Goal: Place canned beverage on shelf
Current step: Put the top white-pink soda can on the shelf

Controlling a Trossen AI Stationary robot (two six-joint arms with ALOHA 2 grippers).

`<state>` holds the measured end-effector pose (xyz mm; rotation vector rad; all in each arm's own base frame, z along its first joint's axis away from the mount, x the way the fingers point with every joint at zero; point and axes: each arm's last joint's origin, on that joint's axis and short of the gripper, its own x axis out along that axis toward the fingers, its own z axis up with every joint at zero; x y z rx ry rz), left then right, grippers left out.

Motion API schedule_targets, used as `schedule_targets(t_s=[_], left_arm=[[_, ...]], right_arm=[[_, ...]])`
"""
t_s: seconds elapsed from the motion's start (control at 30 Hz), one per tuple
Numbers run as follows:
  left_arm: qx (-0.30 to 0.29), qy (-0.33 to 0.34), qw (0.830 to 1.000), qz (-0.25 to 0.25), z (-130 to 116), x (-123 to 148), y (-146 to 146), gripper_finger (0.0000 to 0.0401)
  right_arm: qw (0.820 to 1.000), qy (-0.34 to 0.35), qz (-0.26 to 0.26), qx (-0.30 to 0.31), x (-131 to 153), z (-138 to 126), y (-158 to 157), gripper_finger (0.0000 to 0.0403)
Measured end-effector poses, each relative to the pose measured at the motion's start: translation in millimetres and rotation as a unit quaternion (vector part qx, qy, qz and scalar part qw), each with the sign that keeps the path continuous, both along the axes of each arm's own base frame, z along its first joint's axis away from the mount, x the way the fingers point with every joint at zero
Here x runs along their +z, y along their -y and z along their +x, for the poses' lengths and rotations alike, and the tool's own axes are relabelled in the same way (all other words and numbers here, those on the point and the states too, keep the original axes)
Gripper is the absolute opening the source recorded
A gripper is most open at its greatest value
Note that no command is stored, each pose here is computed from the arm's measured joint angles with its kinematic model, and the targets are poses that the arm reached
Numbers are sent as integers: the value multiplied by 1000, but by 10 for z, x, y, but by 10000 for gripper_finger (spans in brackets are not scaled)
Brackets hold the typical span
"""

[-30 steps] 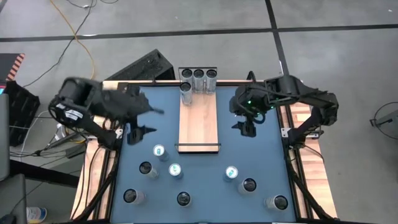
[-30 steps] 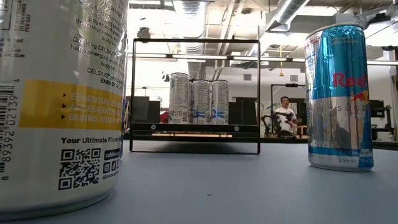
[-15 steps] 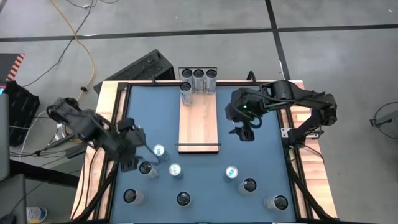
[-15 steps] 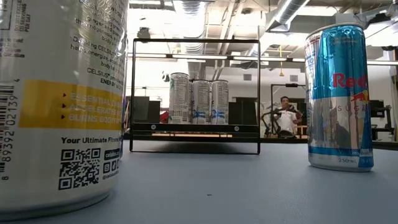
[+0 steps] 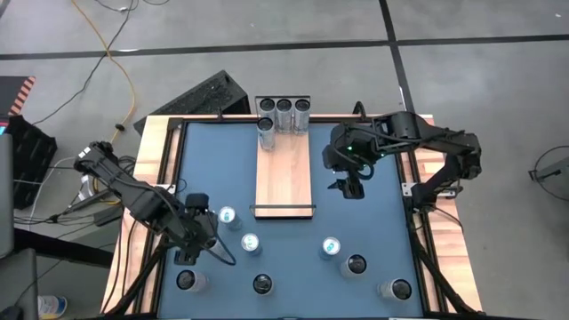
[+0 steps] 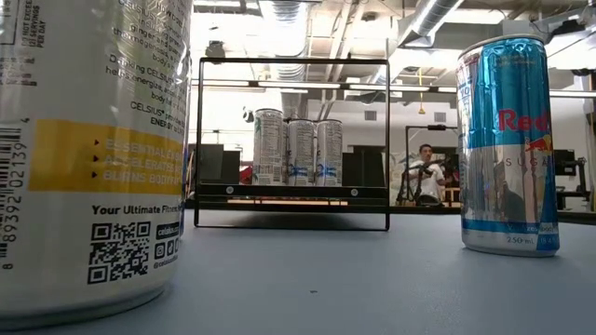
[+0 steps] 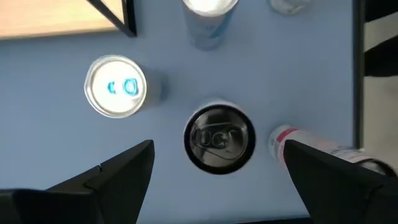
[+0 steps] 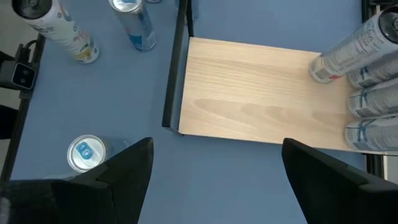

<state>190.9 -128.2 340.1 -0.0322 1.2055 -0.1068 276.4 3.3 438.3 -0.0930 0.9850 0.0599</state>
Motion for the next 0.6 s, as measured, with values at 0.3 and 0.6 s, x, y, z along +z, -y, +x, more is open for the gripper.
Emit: schedule_targets(t_s=[0.3,0.6], left_arm=[[-48,3,999,1,38,-226,62,344],[-61,-28,997,23,14,-569,52,344]], right_arm=[[1000,10,0,-9,11,16,47,338],[1000,12,4,-16,14,18,58,338]])
